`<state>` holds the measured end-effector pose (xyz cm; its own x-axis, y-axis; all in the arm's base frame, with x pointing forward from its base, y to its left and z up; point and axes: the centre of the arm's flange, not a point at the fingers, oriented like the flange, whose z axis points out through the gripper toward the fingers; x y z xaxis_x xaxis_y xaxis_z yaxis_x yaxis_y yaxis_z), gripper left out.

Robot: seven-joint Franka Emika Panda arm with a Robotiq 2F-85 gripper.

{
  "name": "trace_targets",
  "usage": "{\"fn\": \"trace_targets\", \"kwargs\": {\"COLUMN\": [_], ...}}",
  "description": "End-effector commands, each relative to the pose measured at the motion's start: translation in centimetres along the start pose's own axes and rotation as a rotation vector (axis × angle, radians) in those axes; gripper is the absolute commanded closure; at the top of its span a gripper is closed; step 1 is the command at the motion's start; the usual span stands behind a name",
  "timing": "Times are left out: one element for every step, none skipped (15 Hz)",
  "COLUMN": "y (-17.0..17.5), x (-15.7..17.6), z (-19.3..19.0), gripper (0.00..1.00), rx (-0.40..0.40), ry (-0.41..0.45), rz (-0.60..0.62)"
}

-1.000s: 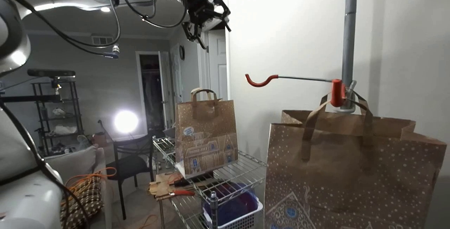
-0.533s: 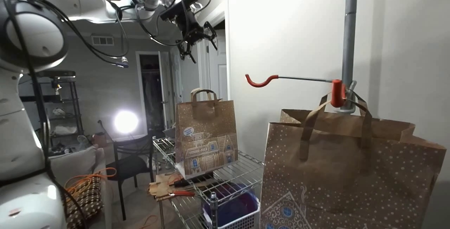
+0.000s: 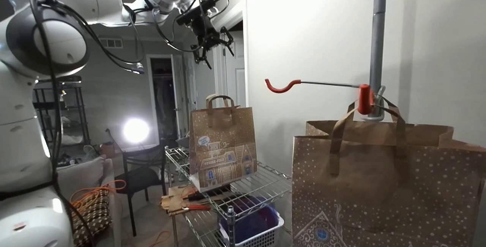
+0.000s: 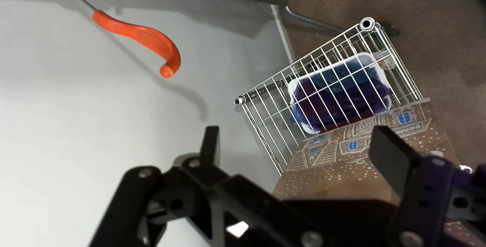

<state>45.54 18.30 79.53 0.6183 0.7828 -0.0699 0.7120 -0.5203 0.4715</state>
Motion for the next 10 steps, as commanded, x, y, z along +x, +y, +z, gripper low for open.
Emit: {"fn": "trace_targets", "kwargs": {"y": [-0.9,-1.4,-1.8,-2.0,-2.4,-3.0,-3.3,-3.7,-4.0,-4.3], "x": [1.2,3.0,5.6,8.0,9.9,11.4,12.9,14.2,15.3,16.2], "z": [0.9,2.1,3.4,4.2,5.1,6.1,7.3,8.5,9.6,10.3], "gripper": [0.0,0.0,0.0,0.0,0.0,0.0,0.0,0.0,0.0,0.0], "rx": [0.011,0.045,0.076,0.133,0.186,0.24,0.293,0.344,0.393,0.437], "ry": [0.056,0.105,0.169,0.201,0.233,0.244,0.246,0.242,0.239,0.235], "rz": [0.022,0.044,0.09,0.11,0.132,0.163,0.195,0.223,0.255,0.288]}}
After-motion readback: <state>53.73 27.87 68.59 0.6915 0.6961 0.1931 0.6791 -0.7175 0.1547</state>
